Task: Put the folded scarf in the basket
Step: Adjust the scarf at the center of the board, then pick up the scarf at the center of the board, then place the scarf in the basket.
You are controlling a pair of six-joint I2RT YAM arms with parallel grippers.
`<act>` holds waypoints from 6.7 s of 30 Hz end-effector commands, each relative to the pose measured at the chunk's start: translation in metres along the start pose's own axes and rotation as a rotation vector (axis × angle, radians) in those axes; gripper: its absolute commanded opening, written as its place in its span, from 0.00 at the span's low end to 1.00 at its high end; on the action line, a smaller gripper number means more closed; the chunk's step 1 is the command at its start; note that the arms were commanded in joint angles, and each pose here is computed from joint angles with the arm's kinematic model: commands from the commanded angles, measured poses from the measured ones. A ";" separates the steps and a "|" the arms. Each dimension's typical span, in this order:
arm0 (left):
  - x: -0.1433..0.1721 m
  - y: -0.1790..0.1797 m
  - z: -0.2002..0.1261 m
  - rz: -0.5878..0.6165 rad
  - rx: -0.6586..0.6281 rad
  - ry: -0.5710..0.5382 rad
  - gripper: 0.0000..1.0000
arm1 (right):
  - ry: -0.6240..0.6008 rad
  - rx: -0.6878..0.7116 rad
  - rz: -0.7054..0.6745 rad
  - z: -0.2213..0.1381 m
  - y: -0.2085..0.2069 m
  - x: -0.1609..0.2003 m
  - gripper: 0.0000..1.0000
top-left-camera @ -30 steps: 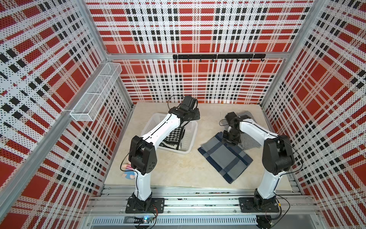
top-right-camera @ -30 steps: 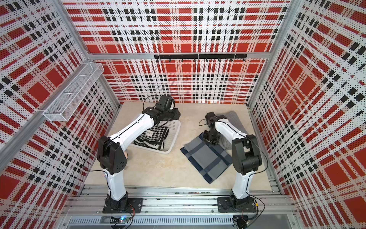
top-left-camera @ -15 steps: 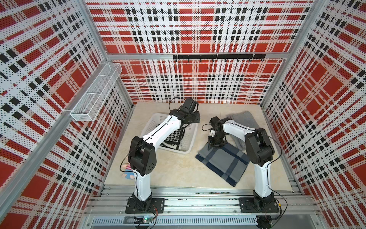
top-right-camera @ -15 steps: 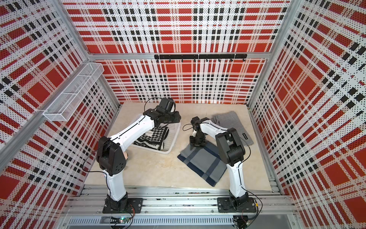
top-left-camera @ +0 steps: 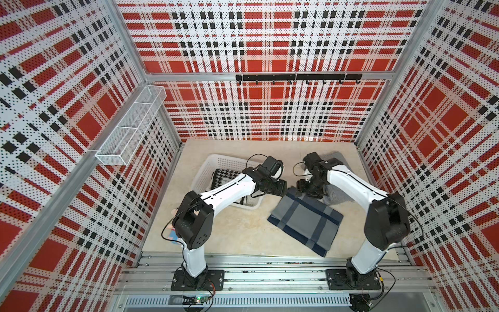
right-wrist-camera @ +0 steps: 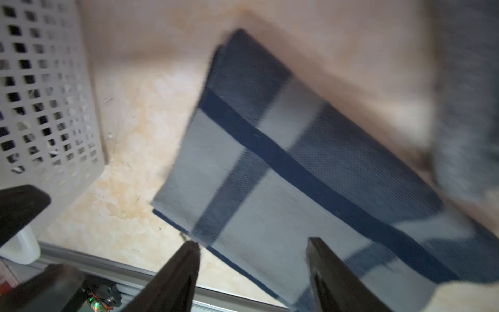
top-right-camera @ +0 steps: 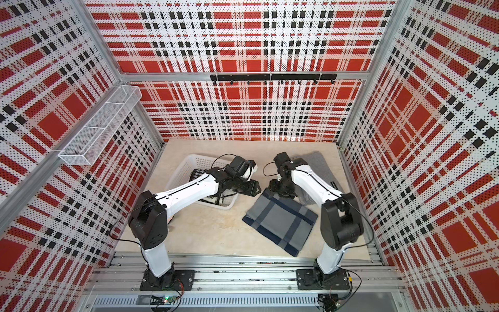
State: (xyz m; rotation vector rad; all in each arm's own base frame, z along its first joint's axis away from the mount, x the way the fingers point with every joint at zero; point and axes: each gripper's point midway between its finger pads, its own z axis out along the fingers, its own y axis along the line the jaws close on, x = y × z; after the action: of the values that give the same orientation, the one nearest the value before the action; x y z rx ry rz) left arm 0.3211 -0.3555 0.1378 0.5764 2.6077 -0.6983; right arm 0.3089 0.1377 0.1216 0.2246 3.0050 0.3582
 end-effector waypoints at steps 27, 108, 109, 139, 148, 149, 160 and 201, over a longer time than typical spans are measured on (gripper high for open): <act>0.034 0.026 0.104 0.043 -0.094 0.249 0.73 | 0.011 0.019 0.583 -0.019 -0.127 0.076 0.81; -0.029 0.006 0.044 -0.069 -0.154 0.068 0.00 | 0.054 -0.046 0.339 0.029 -0.080 0.057 0.00; -0.032 0.003 0.040 -0.070 -0.155 0.060 0.00 | 0.047 -0.054 0.335 0.023 -0.077 0.054 0.00; -0.102 0.130 -0.140 -0.328 -0.554 -0.193 0.00 | -0.080 -0.398 -0.054 -0.072 0.124 -0.046 0.00; -0.080 0.191 -0.172 -0.403 -0.741 -0.207 0.00 | 0.024 -0.510 -0.196 -0.038 0.213 -0.053 0.00; -0.076 0.197 -0.173 -0.407 -0.765 -0.202 0.00 | 0.028 -0.519 -0.207 -0.034 0.221 -0.054 0.00; -0.045 0.269 -0.204 -0.437 -0.986 -0.230 0.00 | 0.128 -0.584 -0.278 0.011 0.276 -0.036 0.00; 0.014 0.379 -0.165 -0.497 -1.073 -0.068 0.44 | 0.191 -0.387 -0.203 0.066 0.247 -0.029 0.00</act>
State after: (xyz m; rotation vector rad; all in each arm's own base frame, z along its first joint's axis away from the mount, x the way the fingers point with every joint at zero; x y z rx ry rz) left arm 0.4433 0.0374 0.1205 -0.4180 2.5850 0.5829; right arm 0.3815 0.3892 0.1188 -0.1811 2.9913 0.9710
